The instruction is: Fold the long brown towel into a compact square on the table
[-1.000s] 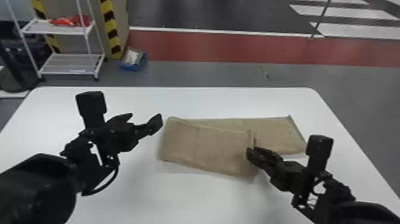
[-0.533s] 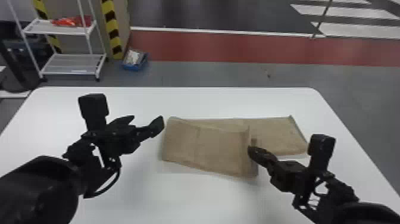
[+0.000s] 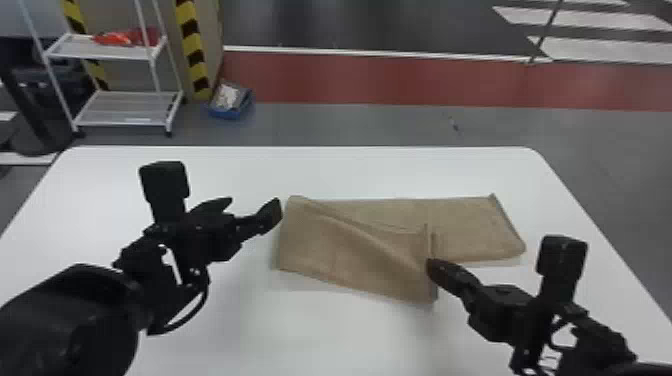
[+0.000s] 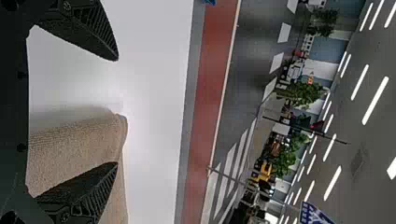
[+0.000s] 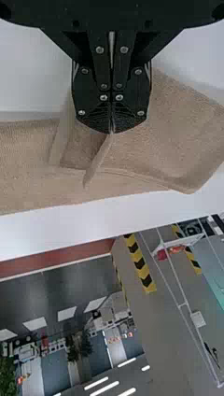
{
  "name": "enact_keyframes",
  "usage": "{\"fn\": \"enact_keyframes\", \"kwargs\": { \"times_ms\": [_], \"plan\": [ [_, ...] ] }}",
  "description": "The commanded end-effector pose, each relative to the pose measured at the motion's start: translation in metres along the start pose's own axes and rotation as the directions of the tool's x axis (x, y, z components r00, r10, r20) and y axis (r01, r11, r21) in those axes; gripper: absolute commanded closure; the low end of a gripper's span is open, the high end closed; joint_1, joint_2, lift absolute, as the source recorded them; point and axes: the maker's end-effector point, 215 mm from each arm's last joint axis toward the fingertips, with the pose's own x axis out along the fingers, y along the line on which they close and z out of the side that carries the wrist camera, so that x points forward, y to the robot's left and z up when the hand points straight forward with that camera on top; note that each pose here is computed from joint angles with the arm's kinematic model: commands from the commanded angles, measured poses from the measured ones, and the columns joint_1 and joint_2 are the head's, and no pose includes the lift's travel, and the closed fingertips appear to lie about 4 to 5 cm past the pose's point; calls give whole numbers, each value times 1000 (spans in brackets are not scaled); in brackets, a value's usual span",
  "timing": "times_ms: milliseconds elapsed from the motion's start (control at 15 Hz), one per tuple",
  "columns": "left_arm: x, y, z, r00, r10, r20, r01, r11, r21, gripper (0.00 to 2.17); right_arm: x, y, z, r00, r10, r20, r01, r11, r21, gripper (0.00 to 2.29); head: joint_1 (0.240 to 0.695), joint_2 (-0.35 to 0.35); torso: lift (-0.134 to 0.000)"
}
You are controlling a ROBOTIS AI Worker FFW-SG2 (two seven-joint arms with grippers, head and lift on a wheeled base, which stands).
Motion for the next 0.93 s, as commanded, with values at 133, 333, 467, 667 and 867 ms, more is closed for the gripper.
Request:
{"fn": "enact_keyframes", "kwargs": {
  "times_ms": [133, 333, 467, 667, 867],
  "plan": [
    [0, -4, -3, 1000, -8, -5, 8, 1000, -2, 90, 7, -18, -4, 999, -32, 10, 32, 999, -1, 1504, 695, -109, -128],
    [0, -5, -3, 1000, -9, -5, 9, 1000, -4, 90, 0, -22, 16, 996, -48, 78, 51, 998, -27, 1504, 695, -123, -128],
    [0, -6, -3, 1000, -9, -3, 9, 1000, -3, 90, -2, -26, 19, 995, -58, 86, 61, 998, -30, 1504, 695, -130, -128],
    [1, -9, -2, 1000, -12, -1, 12, 1000, -10, 90, -1, -34, 16, 993, -78, 90, 82, 996, -41, 1504, 695, -137, -128],
    [1, -10, -1, 1000, -16, 1, 16, 1000, -8, 90, 4, -44, 5, 994, -99, 53, 101, 994, -31, 1504, 695, -148, -128]
  ]
}}
